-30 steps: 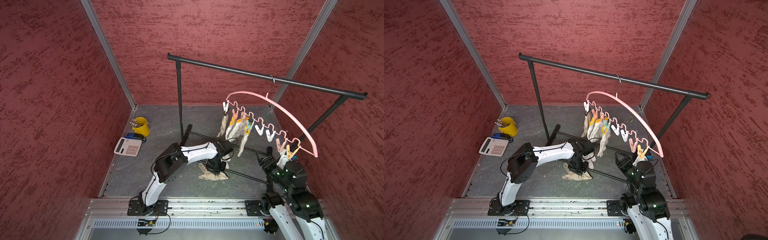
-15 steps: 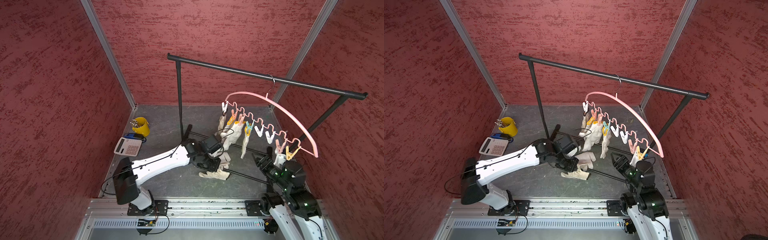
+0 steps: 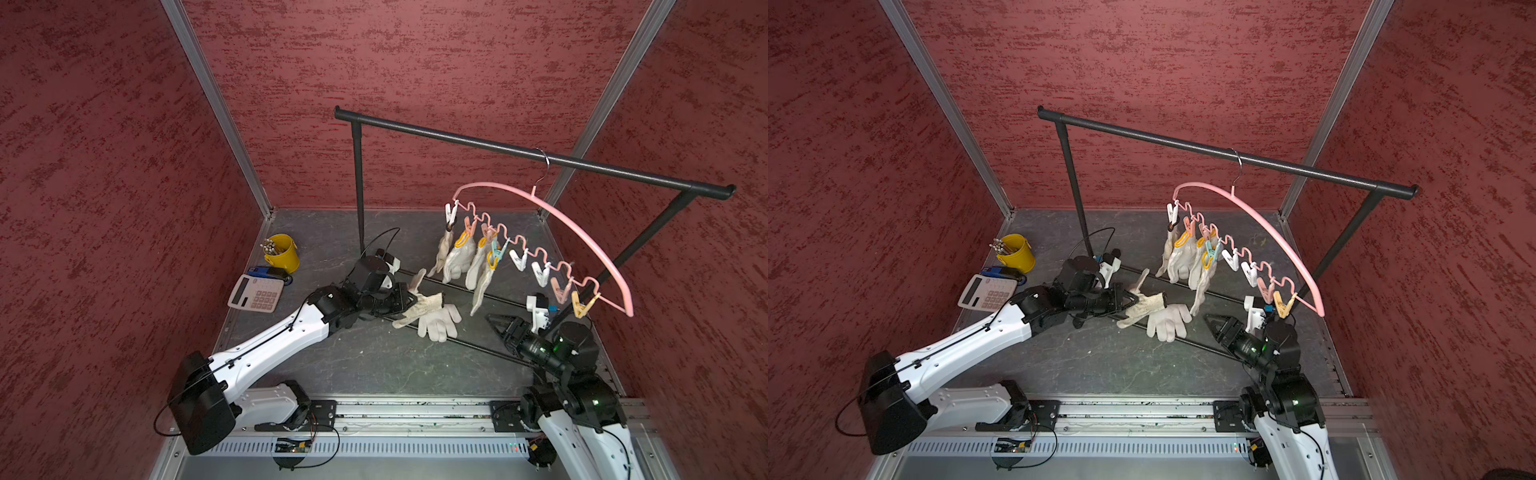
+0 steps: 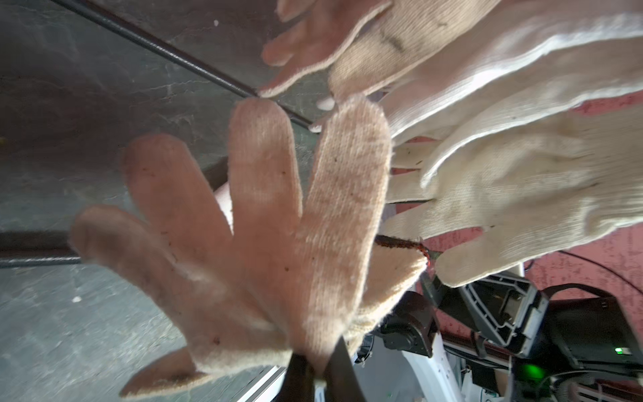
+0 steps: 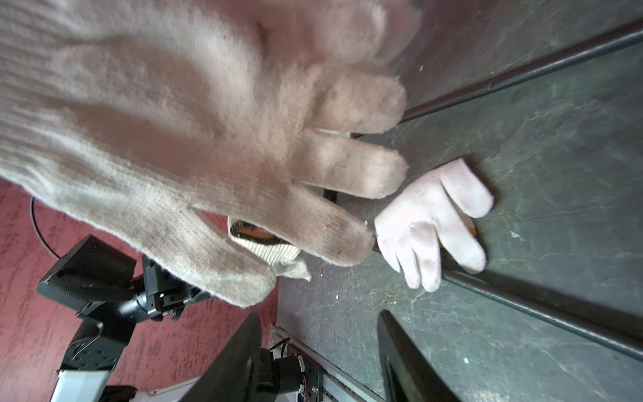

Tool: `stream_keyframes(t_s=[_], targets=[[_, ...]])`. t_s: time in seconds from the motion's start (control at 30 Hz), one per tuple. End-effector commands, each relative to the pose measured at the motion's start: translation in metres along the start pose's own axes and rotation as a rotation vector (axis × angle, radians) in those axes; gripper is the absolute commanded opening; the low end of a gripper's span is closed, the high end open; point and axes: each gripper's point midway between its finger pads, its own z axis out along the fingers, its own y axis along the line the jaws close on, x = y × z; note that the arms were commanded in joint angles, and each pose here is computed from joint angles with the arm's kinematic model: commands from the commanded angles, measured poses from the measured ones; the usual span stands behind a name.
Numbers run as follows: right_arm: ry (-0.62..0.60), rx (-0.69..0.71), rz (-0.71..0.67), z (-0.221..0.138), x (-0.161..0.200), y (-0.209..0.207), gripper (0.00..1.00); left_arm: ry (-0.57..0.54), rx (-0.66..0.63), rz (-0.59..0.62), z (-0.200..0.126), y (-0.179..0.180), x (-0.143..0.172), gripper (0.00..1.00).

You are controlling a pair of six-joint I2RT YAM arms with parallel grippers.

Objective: Clip the gloves onto a hanger to dry
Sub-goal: Pick up the glove from the center of the board.

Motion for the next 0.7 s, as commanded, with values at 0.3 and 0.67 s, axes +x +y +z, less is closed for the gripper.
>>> stream_keyframes(t_s=[0.3, 0.67], targets=[[0.009, -0.299, -0.076, -0.008, 0.007, 0.044, 0.52, -0.111, 0.364, -0.295, -0.009, -0.056, -0.019, 0.00], [0.066, -0.313, -0.208, 0.004, 0.004, 0.058, 0.51, -0.070, 0.361, -0.427, 0.015, -0.052, -0.003, 0.00]])
